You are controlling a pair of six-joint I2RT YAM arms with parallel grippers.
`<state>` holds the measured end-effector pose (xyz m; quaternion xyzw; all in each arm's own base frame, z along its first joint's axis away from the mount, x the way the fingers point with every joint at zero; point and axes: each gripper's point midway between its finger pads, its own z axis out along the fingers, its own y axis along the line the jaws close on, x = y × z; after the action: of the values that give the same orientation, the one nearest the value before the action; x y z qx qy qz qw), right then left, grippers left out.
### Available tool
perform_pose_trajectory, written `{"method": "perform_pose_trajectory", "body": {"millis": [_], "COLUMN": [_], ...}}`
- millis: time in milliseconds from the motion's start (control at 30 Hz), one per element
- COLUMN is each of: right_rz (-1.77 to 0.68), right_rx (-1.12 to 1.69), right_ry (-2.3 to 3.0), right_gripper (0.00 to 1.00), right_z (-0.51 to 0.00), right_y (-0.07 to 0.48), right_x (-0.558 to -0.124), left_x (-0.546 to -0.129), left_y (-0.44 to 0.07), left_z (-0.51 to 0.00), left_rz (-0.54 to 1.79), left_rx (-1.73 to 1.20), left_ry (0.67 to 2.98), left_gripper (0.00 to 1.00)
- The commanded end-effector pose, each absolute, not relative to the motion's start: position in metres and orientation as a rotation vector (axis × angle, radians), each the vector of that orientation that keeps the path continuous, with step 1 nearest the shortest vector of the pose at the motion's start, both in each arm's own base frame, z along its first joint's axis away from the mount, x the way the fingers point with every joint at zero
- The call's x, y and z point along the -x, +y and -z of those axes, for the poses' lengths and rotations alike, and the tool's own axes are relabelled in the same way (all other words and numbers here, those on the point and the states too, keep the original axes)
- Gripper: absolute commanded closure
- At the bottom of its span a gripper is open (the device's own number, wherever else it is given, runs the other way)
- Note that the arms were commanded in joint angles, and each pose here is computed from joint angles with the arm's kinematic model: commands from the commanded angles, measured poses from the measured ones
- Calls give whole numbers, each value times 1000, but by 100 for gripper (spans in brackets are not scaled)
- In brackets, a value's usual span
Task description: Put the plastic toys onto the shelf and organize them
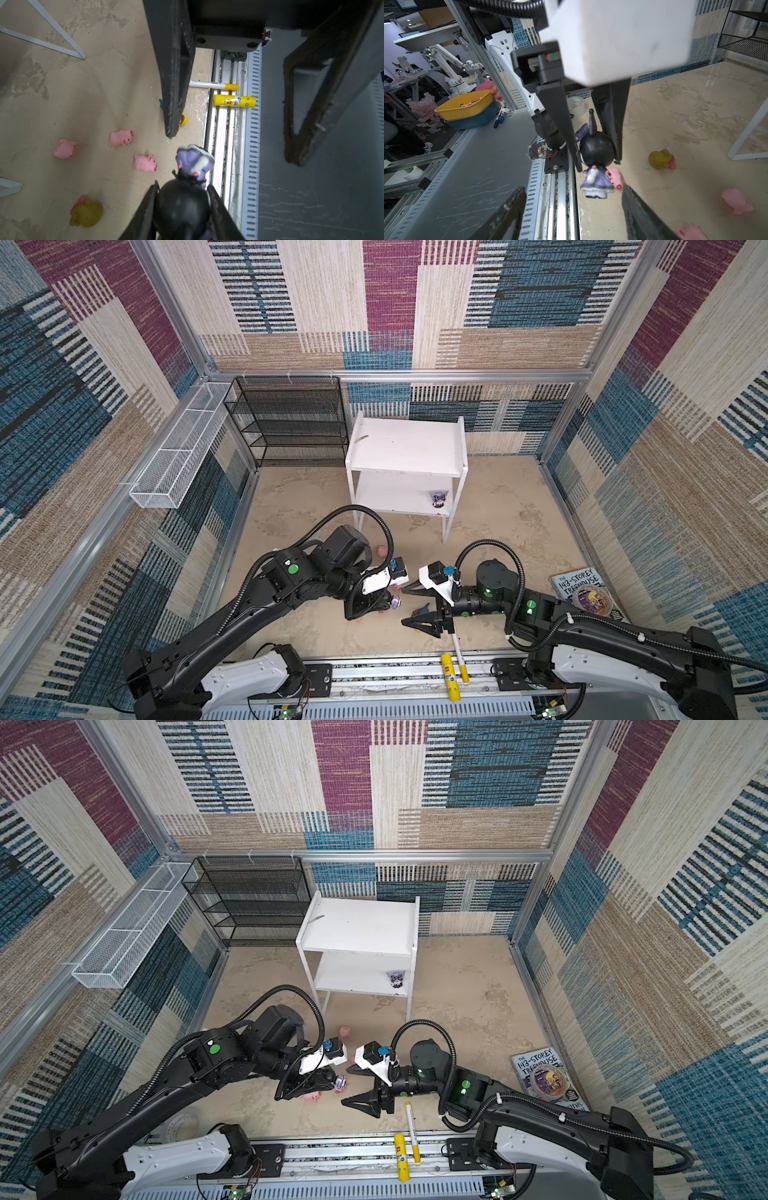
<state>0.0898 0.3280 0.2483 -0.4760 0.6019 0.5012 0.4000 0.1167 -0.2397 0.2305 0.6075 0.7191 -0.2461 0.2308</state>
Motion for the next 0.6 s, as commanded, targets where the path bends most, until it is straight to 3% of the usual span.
{"method": "perform_pose_trajectory", "body": {"millis": [0,300,567], "right_rz": [-1281,-1269,-1274], "right_rx": [1172,1143,1140], "right_ry": [1482,1466,1460], "right_gripper": [26,26,33], "right_z": [-257,-257,-256], "right_y": [332,334,340], "right_x": [-93,-98,-101], "left_x": [-115,-111,-110], "left_y": [-245,-247,-249], "left_z": [-241,-252,-257], "left_rz": [715,750,770], "left_rx": [-1674,-1668,-1668], "left_ry": [1925,1888,1873], "left_gripper": [66,66,66]}}
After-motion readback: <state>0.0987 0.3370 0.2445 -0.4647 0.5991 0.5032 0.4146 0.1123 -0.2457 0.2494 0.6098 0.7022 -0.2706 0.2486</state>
